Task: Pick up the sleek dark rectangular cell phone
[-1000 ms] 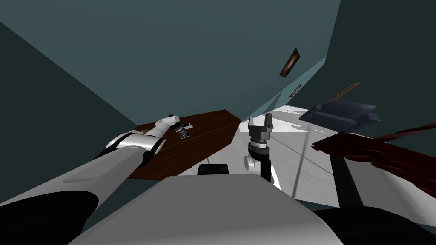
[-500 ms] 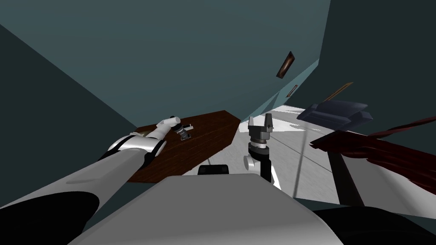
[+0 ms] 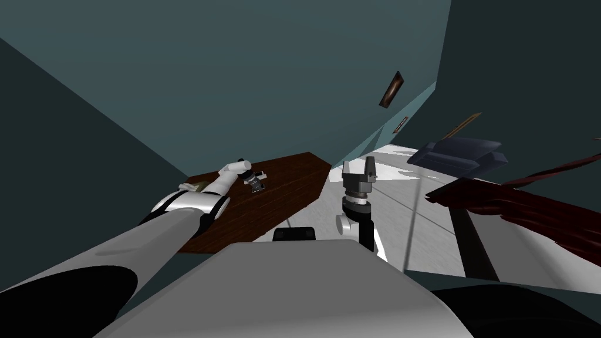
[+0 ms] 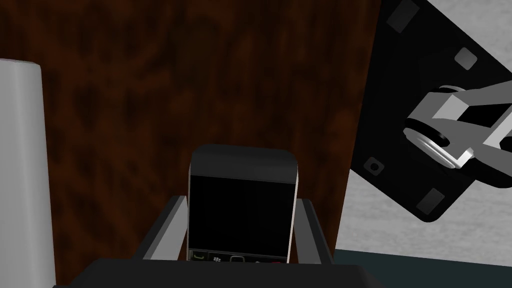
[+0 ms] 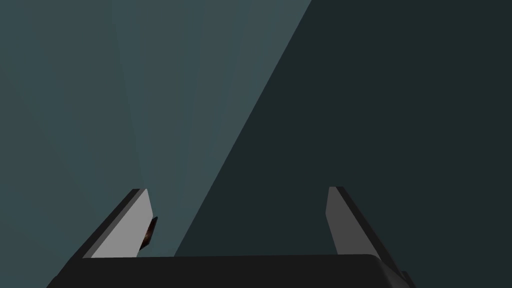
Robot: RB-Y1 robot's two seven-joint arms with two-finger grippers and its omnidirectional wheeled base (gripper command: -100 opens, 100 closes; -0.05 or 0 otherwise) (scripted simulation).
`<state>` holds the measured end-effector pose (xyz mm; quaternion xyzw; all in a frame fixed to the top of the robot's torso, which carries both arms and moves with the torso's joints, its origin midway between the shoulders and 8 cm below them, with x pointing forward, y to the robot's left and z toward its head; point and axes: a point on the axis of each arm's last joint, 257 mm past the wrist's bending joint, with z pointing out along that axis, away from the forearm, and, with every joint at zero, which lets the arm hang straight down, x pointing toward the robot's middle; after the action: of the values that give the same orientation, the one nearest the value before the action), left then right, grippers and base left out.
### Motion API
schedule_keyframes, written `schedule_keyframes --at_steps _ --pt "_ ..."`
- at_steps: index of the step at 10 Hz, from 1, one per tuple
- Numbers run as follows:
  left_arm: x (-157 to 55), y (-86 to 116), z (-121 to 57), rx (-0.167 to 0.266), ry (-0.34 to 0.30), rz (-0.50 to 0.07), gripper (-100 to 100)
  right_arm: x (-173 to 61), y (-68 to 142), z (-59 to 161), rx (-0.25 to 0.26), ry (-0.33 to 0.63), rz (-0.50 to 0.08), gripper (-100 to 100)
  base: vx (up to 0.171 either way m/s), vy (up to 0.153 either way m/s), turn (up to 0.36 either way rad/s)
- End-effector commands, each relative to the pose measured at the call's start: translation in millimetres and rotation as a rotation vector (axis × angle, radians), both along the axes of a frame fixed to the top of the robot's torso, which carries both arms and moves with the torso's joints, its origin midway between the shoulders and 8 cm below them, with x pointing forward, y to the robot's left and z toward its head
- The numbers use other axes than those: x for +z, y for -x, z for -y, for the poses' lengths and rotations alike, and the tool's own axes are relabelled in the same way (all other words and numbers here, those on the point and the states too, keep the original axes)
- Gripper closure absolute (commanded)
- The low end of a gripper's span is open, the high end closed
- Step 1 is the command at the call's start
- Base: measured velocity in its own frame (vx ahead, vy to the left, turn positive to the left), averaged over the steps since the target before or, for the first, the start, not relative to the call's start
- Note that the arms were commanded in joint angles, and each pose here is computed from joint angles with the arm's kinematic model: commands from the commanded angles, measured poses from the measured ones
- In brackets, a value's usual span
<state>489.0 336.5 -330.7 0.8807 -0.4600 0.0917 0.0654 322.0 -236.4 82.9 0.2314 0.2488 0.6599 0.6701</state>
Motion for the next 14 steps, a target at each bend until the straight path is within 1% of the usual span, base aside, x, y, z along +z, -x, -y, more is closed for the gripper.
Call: schedule_keyframes --at_steps 1,2,3,4,5,6,7,8,10,11,12,14 --pt "-8.7 13.4 4.5 0.028 0.004 -0.037 100 0.0 0.0 0.0 0.000 0.000 0.000 0 0.010 0.074 -0.080" --pt "-5.2 9.9 6.4 0.019 0.002 -0.024 100 0.0 0.0 0.0 0.000 0.000 0.000 0 0.005 0.071 -0.062" --pt "1.7 3.4 10.1 0.003 -0.001 0.000 100 0.0 0.0 0.0 0.000 0.000 0.000 0 -0.003 0.027 0.005" --pt "3.4 1.9 11.0 -0.001 -0.001 0.007 100 0.0 0.0 0.0 0.000 0.000 0.000 0 0.000 0.000 0.000" --pt "-9.8 20.5 12.4 0.040 0.004 -0.050 100 0.0 0.0 0.0 0.000 0.000 0.000 0 0.004 0.045 -0.094" --pt "-6.6 17.4 13.9 0.037 0.003 -0.039 100 0.0 0.0 0.0 0.000 0.000 0.000 0 -0.001 0.065 -0.071" --pt "2.5 9.3 18.5 0.017 0.000 -0.005 100 0.0 0.0 0.0 0.000 0.000 0.000 0 -0.005 0.034 0.005" --pt "-7.7 25.7 19.9 0.060 0.003 -0.052 100 0.0 0.0 0.0 0.000 0.000 0.000 0 0.002 0.057 -0.081" --pt "5.9 14.1 26.3 0.032 -0.002 -0.003 100 0.0 0.0 0.0 0.000 0.000 0.000 0 -0.005 0.049 -0.026" --pt "8.6 12.0 27.6 0.027 -0.003 0.007 100 0.0 0.0 0.0 0.000 0.000 0.000 0 0.001 0.007 0.009" --pt "-0.8 28.0 27.8 0.074 -0.002 -0.037 100 0.0 0.0 0.0 0.000 0.000 0.000 0 -0.001 0.048 -0.109" --pt "12.3 17.8 33.5 0.049 -0.006 0.010 100 0.0 0.0 0.0 0.000 0.000 0.000 0 -0.005 0.046 -0.020"
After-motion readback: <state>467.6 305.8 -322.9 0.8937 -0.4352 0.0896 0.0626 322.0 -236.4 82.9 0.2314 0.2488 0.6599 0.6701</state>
